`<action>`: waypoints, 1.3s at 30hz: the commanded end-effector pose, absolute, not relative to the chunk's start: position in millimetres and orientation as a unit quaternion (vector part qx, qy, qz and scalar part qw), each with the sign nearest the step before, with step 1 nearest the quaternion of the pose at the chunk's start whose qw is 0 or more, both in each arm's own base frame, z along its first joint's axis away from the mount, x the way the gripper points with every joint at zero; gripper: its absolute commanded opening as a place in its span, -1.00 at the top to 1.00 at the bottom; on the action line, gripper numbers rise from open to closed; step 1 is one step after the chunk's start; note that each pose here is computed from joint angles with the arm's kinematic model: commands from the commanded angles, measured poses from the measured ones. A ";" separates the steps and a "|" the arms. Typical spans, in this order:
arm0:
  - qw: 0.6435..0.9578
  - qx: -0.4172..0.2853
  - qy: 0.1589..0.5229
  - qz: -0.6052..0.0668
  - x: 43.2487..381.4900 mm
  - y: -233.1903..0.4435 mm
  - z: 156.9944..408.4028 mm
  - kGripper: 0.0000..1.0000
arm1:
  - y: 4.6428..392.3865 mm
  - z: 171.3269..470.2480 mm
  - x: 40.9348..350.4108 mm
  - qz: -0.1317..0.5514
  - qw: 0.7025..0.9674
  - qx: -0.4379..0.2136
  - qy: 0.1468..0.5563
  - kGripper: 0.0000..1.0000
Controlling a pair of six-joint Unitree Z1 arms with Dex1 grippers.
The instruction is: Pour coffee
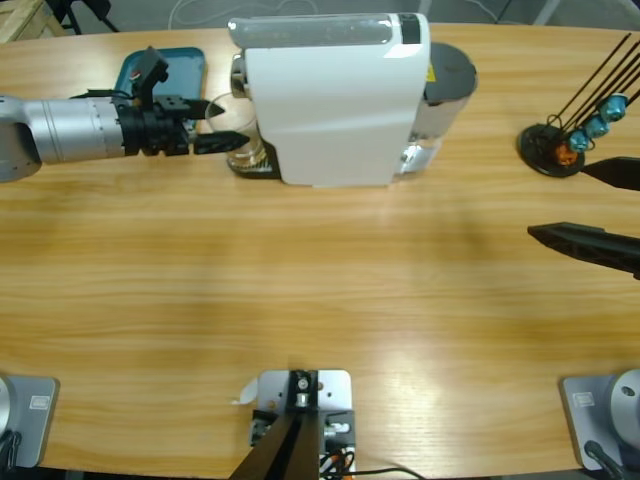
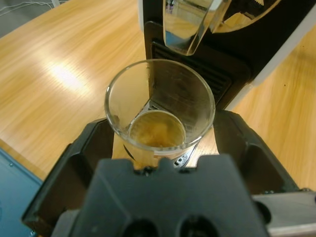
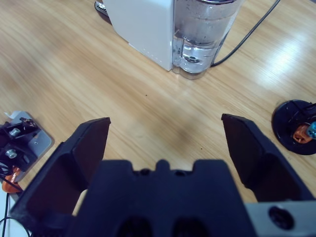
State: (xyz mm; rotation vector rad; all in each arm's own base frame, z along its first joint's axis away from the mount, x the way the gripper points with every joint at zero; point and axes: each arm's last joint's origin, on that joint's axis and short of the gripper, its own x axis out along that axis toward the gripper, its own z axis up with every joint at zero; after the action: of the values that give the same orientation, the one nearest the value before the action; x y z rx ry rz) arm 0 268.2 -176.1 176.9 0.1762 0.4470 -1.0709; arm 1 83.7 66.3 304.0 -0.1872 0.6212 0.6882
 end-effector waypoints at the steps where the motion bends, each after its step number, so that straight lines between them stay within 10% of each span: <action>1: 0.824 0.078 0.226 -0.514 277.1 -188.7 161.5 -0.64 | 68.4 293.2 89.2 0.316 0.887 -0.095 0.324 -1.00; 11: 0.825 0.075 0.226 -0.512 281.4 -191.6 160.8 -0.61 | 68.6 293.3 89.6 0.315 0.887 -0.095 0.324 -1.00; 19: 0.823 0.072 0.227 -0.515 280.7 -192.8 160.6 0.02 | 68.8 293.1 89.8 0.315 0.887 -0.095 0.325 -1.00; 39: 0.841 0.083 0.212 -0.491 261.5 -179.5 183.0 0.04 | 68.4 293.5 89.3 0.316 0.887 -0.095 0.323 -1.00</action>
State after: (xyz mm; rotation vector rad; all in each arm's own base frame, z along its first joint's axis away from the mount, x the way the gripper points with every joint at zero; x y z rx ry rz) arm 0 275.0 -186.5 177.1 0.1690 0.4399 -1.0715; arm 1 84.4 66.8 303.5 -0.1884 0.6254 0.6879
